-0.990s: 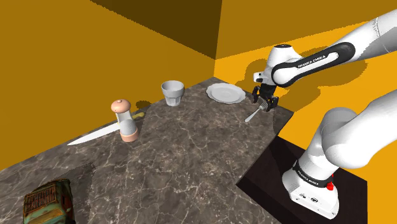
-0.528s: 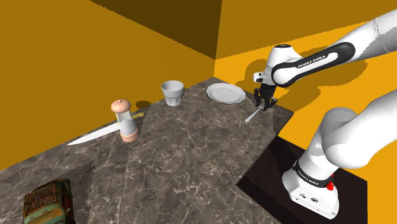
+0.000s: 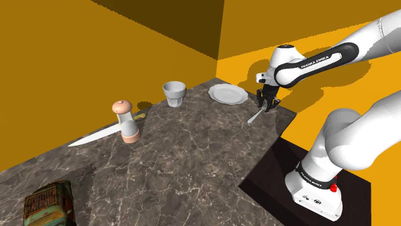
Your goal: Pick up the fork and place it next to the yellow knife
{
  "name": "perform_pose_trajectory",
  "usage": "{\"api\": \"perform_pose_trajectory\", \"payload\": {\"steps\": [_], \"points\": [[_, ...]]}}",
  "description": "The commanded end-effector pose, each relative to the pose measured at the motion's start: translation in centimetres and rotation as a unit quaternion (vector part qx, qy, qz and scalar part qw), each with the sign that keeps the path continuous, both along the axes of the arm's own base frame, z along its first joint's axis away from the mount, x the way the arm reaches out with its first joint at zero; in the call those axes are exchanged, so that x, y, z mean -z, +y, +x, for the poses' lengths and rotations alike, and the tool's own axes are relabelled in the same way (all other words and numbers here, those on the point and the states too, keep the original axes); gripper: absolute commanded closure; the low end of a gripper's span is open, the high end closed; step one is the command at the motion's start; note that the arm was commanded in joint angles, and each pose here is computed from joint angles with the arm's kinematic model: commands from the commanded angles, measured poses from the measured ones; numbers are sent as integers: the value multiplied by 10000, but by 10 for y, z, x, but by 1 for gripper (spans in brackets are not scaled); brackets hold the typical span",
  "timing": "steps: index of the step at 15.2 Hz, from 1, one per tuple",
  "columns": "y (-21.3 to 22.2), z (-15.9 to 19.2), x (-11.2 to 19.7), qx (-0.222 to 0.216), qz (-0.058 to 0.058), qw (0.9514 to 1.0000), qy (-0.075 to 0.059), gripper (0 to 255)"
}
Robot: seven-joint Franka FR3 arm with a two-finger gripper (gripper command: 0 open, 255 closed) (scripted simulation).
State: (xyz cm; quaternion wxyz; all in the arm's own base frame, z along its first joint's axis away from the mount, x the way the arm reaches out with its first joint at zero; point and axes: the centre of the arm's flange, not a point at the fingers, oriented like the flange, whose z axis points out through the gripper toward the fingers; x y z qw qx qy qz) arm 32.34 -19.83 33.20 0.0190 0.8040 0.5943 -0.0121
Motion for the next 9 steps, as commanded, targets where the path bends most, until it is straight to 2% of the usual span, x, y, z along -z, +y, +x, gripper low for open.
{"api": "perform_pose_trajectory", "payload": {"steps": [1,9], "points": [[0,0,-4,-5,-6,10000,-7,255],[0,0,-46,-5,-6,10000,-7,255]]}}
